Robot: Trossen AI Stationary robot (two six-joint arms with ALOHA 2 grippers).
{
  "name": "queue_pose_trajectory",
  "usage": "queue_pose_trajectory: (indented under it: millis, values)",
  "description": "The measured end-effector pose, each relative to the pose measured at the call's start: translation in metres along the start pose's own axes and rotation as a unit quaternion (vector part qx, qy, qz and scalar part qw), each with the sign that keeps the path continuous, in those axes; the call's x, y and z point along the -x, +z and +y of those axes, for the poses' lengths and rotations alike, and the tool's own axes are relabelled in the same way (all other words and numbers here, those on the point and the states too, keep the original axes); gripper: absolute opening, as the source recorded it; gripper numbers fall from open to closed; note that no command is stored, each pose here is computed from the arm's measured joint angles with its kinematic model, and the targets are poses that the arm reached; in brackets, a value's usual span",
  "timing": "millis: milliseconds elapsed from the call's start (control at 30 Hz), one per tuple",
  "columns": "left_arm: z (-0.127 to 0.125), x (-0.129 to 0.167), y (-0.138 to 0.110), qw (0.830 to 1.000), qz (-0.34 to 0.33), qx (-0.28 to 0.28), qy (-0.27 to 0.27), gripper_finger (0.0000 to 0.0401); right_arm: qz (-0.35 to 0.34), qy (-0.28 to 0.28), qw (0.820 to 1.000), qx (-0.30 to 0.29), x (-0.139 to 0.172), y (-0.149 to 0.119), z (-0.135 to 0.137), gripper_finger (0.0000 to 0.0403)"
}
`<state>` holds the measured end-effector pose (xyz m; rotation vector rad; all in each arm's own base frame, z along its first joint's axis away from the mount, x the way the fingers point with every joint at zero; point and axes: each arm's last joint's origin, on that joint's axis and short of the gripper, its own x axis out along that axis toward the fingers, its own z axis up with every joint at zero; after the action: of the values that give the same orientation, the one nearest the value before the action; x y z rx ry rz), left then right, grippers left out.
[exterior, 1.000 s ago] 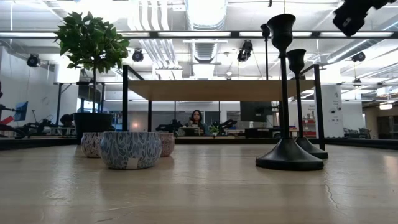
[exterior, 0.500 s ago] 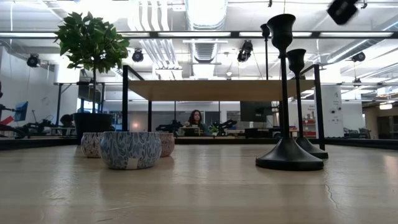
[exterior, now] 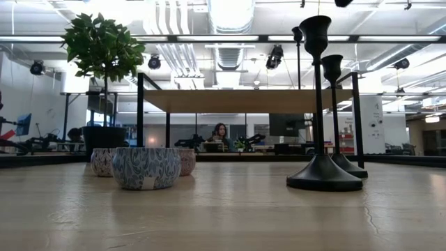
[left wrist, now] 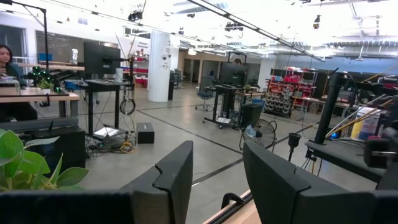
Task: Pick & Place candle stick holders
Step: Put the top black candle holder on the shelf
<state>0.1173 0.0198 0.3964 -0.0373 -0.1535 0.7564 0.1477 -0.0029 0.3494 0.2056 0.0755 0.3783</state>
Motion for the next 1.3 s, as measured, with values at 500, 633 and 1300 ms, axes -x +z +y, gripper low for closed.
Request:
queue_pose_trajectory:
  millis: [500,633,1300]
  values:
    - [0.0,0.0,0.0,1.0,0.0,0.0,0.0,0.0149,0.046,-0.165,0.984,-0.045,-0.023,-0.026,0.045,0.002]
    - [0.0,0.0,0.0,1.0,0.0,0.0,0.0,0.0149,0.062,-0.25,0.966,-0.035,-0.026,-0.038,0.051,0.001]
    - [0.0,0.0,0.0,1.0,0.0,0.0,0.0,0.0149,0.133,-0.405,0.901,-0.076,-0.042,-0.083,0.051,0.0008]
